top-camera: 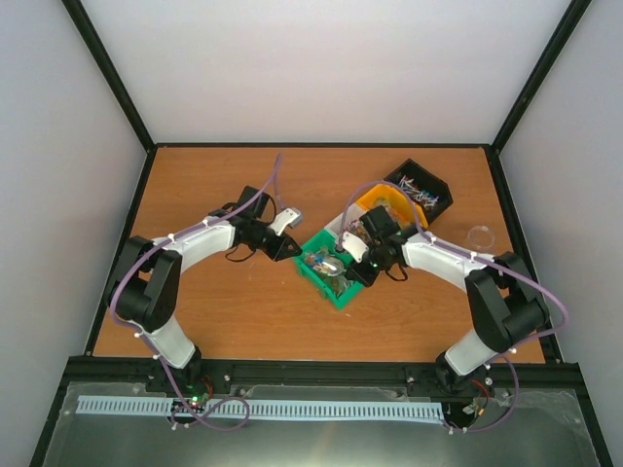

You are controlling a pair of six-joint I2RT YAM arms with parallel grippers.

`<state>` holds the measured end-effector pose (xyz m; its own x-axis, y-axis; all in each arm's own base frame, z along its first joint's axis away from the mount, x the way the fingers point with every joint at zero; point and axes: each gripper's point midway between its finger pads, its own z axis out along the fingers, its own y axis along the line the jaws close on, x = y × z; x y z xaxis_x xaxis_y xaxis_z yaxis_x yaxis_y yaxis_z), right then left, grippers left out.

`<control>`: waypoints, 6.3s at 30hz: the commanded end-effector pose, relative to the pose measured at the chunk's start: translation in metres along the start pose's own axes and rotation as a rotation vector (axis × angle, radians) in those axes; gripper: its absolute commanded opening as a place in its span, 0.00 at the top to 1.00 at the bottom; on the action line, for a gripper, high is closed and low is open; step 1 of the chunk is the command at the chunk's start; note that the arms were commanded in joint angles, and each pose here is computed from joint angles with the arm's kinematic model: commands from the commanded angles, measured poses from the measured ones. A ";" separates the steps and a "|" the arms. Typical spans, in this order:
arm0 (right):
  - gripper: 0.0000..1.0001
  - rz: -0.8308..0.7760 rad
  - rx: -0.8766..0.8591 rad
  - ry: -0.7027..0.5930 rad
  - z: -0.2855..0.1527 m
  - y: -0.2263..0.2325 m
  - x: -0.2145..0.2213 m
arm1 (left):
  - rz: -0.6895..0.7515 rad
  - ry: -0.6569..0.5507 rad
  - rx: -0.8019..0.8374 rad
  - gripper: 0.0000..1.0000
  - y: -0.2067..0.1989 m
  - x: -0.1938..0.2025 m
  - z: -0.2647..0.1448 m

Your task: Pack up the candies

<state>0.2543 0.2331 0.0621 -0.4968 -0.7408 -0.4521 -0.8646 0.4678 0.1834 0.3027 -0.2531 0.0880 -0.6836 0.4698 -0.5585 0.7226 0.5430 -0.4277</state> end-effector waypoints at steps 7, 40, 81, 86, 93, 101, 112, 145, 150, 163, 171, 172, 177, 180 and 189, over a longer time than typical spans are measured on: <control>0.97 -0.120 0.015 -0.313 -0.016 -0.009 -0.038 | -0.012 0.039 0.103 0.98 -0.023 0.010 -0.013; 0.97 -0.234 -0.007 -0.215 -0.080 -0.002 0.006 | 0.120 -0.096 0.021 0.53 -0.026 -0.038 -0.067; 0.97 0.171 0.474 -0.122 -0.316 -0.091 0.187 | 0.254 -0.120 0.164 0.40 -0.056 -0.044 -0.077; 0.97 0.258 0.502 -0.088 -0.322 -0.093 0.223 | 0.254 -0.130 0.179 0.40 -0.056 -0.042 -0.073; 0.97 0.331 0.531 -0.014 -0.331 -0.089 0.251 | 0.247 -0.127 0.194 0.40 -0.053 -0.043 -0.068; 0.97 0.382 0.522 0.002 -0.337 -0.098 0.257 | 0.243 -0.131 0.218 0.40 -0.055 -0.044 -0.067; 0.97 0.404 0.468 0.005 -0.331 -0.118 0.249 | 0.235 -0.137 0.213 0.40 -0.054 -0.042 -0.069; 0.97 0.414 0.456 0.182 -0.326 -0.129 0.249 | 0.231 -0.134 0.220 0.40 -0.054 -0.040 -0.068; 0.97 0.410 0.450 0.202 -0.325 -0.131 0.247 | 0.228 -0.131 0.220 0.40 -0.054 -0.039 -0.068; 0.97 0.397 0.445 0.261 -0.325 -0.136 0.241 | 0.228 -0.133 0.224 0.40 -0.055 -0.039 -0.068; 0.97 0.394 0.447 0.295 -0.329 -0.139 0.240 | 0.225 -0.130 0.226 0.40 -0.054 -0.039 -0.067; 0.97 0.391 0.446 0.302 -0.329 -0.139 0.240 | 0.224 -0.131 0.227 0.40 -0.054 -0.039 -0.067; 0.97 0.381 0.438 0.326 -0.328 -0.139 0.238 | 0.226 -0.134 0.230 0.41 -0.055 -0.040 -0.067; 0.97 0.375 0.436 0.336 -0.327 -0.140 0.236 | 0.223 -0.133 0.229 0.41 -0.054 -0.040 -0.066; 0.97 0.377 0.430 0.374 -0.327 -0.142 0.238 | 0.227 -0.132 0.226 0.41 -0.054 -0.039 -0.067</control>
<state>0.2337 -0.1643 0.2101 -0.8147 -0.5698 -0.1080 -0.5584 0.8210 -0.1193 0.2827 -0.2528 0.1730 -0.5256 0.4720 -0.7078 0.8507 0.2911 -0.4377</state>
